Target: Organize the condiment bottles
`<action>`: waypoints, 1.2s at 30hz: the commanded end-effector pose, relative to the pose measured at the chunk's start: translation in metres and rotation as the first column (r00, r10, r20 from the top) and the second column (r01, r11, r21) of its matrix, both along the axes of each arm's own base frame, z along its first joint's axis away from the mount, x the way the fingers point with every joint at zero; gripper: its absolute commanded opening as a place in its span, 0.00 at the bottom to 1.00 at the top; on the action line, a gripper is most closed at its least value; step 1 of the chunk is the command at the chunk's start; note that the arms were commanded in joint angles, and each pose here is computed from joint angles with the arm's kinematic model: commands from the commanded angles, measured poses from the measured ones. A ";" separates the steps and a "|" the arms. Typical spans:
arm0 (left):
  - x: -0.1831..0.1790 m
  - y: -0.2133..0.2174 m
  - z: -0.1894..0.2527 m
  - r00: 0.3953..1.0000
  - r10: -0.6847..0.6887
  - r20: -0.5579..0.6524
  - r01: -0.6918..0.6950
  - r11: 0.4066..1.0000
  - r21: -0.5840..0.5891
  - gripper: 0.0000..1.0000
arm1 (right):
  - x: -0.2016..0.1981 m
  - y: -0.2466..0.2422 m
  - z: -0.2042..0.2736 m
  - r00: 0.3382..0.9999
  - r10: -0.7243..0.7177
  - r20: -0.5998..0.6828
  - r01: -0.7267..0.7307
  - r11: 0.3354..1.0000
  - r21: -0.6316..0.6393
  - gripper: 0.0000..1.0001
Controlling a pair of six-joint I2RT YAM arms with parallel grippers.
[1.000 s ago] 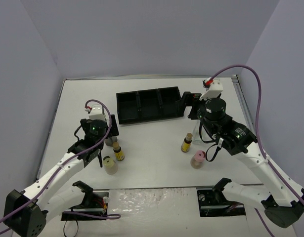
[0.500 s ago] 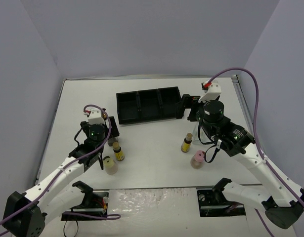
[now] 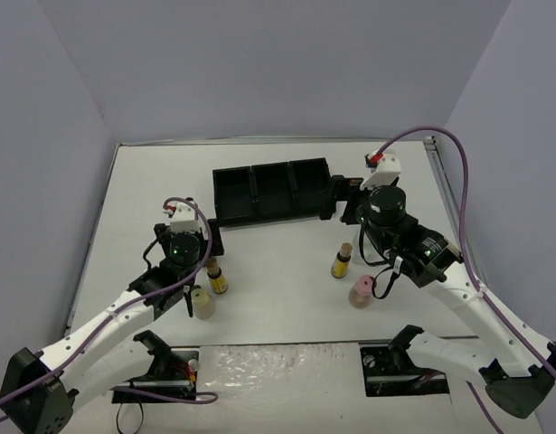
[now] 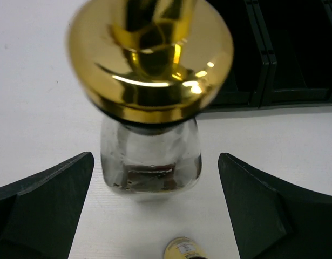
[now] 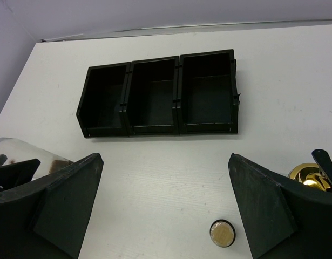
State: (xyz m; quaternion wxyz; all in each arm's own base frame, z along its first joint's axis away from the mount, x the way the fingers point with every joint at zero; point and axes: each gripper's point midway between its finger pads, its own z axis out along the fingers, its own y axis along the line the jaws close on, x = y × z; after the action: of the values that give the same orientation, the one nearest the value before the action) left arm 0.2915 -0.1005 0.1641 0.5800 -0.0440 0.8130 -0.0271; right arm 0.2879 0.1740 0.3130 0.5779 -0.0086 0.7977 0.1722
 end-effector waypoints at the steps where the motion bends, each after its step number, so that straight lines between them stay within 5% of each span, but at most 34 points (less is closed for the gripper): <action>1: 0.015 -0.002 0.031 0.995 0.062 0.080 -0.063 0.998 0.007 0.97 | 0.001 -0.002 0.029 0.995 -0.023 0.093 0.017 0.998 0.068 1.00; 18: 0.026 0.004 0.035 0.983 0.140 0.117 -0.143 0.990 0.011 0.97 | -0.007 -0.010 0.030 0.995 -0.023 0.099 0.018 0.999 0.049 1.00; 23: 0.028 0.000 0.038 0.983 0.133 0.125 -0.134 0.991 0.000 0.89 | -0.009 -0.012 0.029 0.995 -0.023 0.098 0.018 0.999 0.050 1.00; 28: 0.032 -0.004 0.038 0.985 0.123 0.119 -0.124 0.992 0.006 0.61 | -0.009 -0.012 0.027 0.995 -0.023 0.096 0.019 0.999 0.049 1.00; 30: 0.033 -0.005 0.038 0.985 0.123 0.117 -0.125 0.992 0.007 0.34 | -0.009 -0.013 0.027 0.995 -0.026 0.096 0.021 0.999 0.047 1.00; 33: 0.033 -0.005 0.036 0.986 0.123 0.113 -0.124 0.992 0.005 0.06 | -0.010 -0.014 0.027 0.995 -0.027 0.096 0.023 0.999 0.045 1.00; 36: 0.033 -0.005 0.039 0.986 0.121 0.117 -0.123 0.992 0.008 0.00 | -0.010 -0.014 0.026 0.995 -0.029 0.096 0.025 0.999 0.042 1.00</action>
State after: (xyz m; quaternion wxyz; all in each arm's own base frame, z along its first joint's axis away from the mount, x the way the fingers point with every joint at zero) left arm 0.3101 -0.0964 0.1575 0.5844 -0.0579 0.8082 0.0441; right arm 0.2755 0.1623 0.3221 0.5929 -0.0048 0.7856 0.1772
